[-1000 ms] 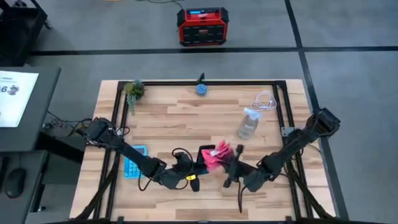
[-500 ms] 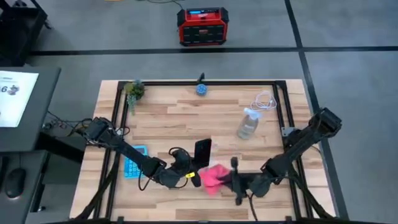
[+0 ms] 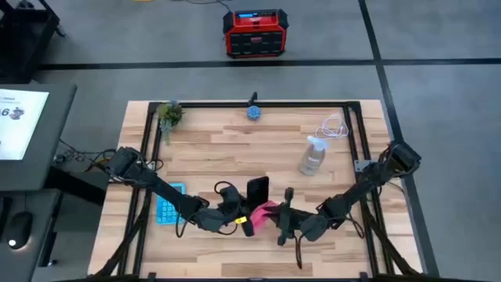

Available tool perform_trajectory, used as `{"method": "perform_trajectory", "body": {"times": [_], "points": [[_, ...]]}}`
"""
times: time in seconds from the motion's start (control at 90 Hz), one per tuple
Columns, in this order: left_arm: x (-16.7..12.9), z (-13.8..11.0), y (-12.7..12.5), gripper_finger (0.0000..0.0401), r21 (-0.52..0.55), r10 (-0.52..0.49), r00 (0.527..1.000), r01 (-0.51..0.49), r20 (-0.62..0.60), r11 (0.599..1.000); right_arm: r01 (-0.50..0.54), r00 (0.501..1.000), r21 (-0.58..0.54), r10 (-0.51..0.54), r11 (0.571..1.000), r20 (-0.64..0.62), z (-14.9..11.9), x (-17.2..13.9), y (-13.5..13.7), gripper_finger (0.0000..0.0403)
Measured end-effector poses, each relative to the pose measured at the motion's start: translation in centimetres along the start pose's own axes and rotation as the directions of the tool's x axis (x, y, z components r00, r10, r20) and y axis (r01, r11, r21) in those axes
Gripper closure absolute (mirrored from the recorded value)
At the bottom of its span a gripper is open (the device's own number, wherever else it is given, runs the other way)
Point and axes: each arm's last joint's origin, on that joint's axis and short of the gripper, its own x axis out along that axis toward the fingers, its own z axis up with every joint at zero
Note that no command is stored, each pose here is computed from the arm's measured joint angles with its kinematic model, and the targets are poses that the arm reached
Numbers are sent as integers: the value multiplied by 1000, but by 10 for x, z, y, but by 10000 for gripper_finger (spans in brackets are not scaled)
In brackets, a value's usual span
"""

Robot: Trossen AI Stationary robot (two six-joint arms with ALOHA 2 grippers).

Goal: Apply microfiber cloth
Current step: Wipe the black cellphone with the pink microfiber cloth

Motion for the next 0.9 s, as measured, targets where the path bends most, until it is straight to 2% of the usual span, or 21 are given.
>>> {"method": "perform_trajectory", "body": {"times": [0.211,0.267,0.344,0.444,0.578,0.689,0.8,0.9], "points": [[-4,-2,-2,390,10,-5,1000,5,-6,1000,84,994,2,-83,996,-72,0,-11,-12,394],[-5,-3,-2,390,11,-15,1000,15,-16,1000,134,987,-8,-135,991,-91,0,-14,-17,394],[-8,-5,-7,390,3,-82,995,82,-56,997,217,971,-11,-217,976,-104,0,-17,-25,394],[-9,-6,-8,390,8,-86,994,86,-62,996,279,957,16,-277,960,-86,7,-26,-31,394],[-8,-7,-5,390,14,-53,997,54,-54,998,244,970,108,-242,964,-31,25,-45,-37,394],[-7,-7,-5,390,4,-52,997,53,-62,999,222,973,131,-227,966,28,40,-54,-41,394],[-3,-5,-2,390,-7,-30,998,29,-48,1000,130,984,82,-139,988,114,52,-60,-38,394],[-1,-4,0,390,-13,-27,998,27,-49,1000,38,984,37,-44,999,175,54,-51,-34,394]]}}
